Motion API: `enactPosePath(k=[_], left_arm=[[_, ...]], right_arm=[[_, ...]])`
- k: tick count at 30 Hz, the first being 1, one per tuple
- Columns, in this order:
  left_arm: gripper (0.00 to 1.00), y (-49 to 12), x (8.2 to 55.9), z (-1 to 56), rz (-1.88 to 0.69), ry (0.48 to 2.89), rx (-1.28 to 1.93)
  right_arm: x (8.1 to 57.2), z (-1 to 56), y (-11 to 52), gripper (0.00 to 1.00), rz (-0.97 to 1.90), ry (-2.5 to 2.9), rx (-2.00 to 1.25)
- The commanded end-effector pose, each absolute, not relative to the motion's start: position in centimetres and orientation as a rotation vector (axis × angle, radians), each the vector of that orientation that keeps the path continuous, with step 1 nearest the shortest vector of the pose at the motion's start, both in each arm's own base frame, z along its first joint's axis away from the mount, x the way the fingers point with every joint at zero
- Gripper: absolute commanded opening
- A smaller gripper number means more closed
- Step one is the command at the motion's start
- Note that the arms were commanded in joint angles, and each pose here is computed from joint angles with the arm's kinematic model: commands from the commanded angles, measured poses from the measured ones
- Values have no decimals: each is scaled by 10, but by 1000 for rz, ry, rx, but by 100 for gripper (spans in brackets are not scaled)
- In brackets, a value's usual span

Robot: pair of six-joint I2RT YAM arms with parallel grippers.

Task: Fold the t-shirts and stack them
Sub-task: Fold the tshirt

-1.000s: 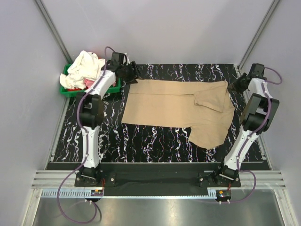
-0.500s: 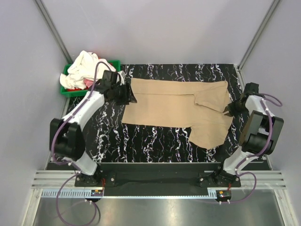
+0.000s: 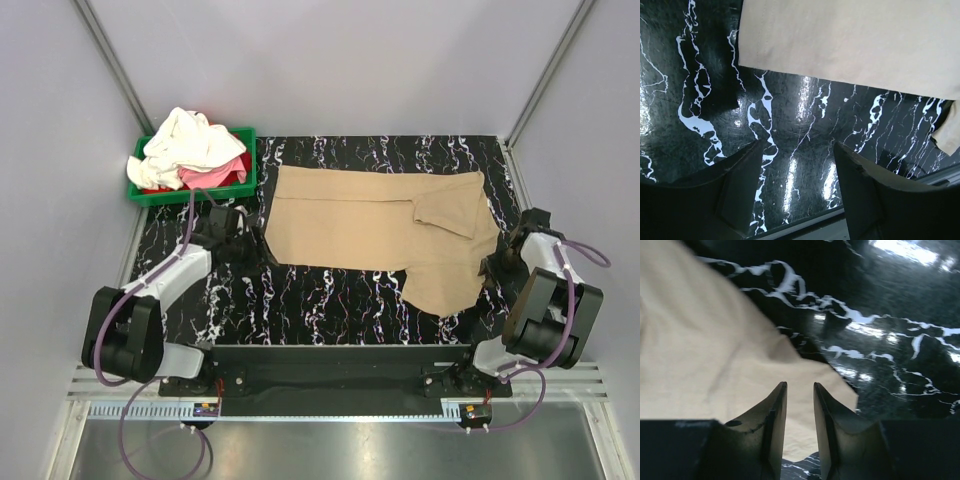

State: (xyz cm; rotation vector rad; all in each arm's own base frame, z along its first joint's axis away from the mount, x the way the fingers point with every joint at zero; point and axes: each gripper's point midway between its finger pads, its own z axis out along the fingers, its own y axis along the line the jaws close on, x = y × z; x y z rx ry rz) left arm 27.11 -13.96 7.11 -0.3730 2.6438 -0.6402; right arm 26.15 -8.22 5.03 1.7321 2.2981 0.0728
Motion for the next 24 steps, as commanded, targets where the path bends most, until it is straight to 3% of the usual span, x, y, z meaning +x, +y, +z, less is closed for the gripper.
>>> enactPosePath(k=[1,11,24], left_arm=[[64,-142,295,76,-688,2556,-417],[66,-120,319,67,-522,2508,-521],[63,-119,346,39,-466,2515,-585]], right_arm=[[238,37,-86,36,-35,2306,1803],[230,19,-50,47,221,2281,1772],[204,17,-39,64,202,2277,1799]])
